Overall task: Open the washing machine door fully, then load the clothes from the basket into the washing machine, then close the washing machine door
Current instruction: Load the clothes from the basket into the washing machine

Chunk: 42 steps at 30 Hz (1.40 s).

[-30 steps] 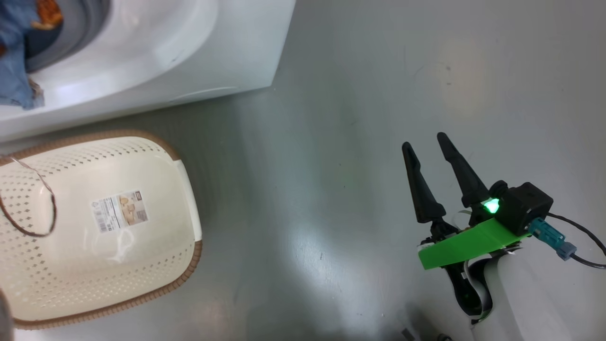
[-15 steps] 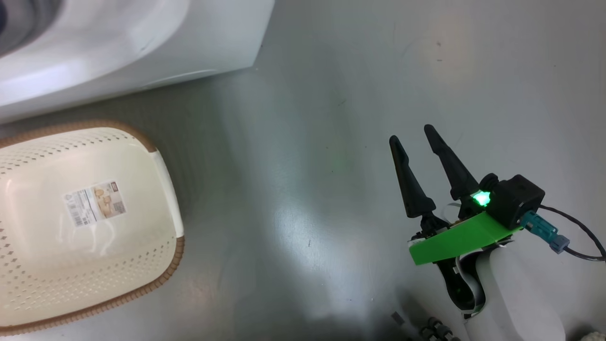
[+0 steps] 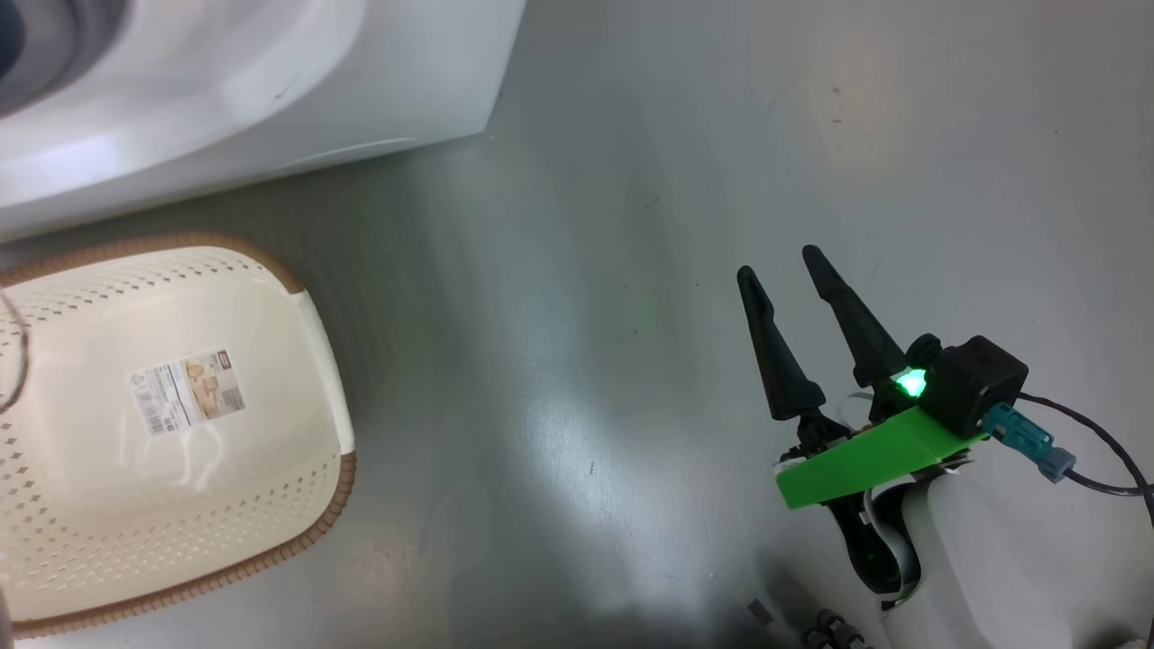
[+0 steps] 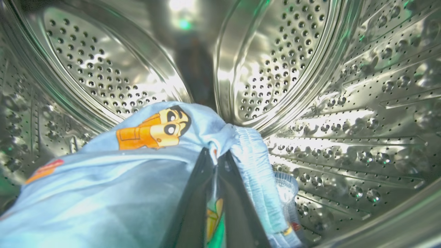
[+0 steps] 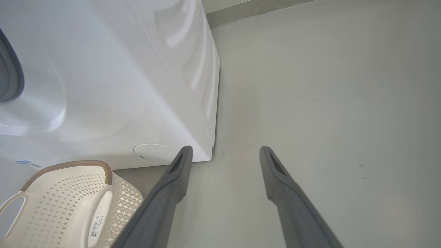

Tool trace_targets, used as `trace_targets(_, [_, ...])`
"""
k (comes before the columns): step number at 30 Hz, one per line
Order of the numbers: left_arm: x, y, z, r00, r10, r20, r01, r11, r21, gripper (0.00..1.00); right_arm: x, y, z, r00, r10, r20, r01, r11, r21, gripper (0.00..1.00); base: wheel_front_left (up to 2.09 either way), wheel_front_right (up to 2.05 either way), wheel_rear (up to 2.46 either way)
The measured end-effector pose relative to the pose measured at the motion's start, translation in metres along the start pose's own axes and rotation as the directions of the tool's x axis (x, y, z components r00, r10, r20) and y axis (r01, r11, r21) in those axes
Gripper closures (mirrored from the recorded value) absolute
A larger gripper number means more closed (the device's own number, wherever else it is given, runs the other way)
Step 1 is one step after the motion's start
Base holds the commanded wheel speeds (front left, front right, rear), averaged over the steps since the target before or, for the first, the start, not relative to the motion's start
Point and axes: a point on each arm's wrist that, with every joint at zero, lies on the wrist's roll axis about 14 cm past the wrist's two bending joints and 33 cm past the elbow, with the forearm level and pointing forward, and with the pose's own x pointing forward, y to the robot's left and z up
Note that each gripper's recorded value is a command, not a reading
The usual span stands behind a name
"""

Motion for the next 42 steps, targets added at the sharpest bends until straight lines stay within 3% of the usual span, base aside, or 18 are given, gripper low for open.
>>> trace_targets(1, [0.0,0.0,-0.003,1.0,0.003,-0.018,-0.003,1.0,-0.003,0.0,0.0,0.0,0.001,1.0,0.0,0.001,0.0,1.0,0.001,0.0,0.0,0.0,0.0])
trace_targets(15, [-0.007,-0.005,0.006,0.995,0.004,-0.102,-0.006,1.0,-0.021,0.0,-0.004,0.009,0.021,0.999,0.017,0.045,-0.018,1.0,0.015,0.0,0.0,0.0,0.0])
trace_targets(24, [-0.013,-0.016,0.025,0.996,-0.02,-0.083,0.018,0.999,-0.033,0.0,-0.006,0.016,0.032,0.997,0.031,0.072,-0.032,0.999,0.015,0.0,0.0,0.0,0.0])
trace_targets(42, [-0.071,-0.02,0.032,0.993,-0.013,-0.115,0.005,0.998,-0.069,0.0,-0.013,0.031,0.067,0.987,0.061,0.151,-0.064,0.998,0.012,0.0,0.0,0.0,0.0])
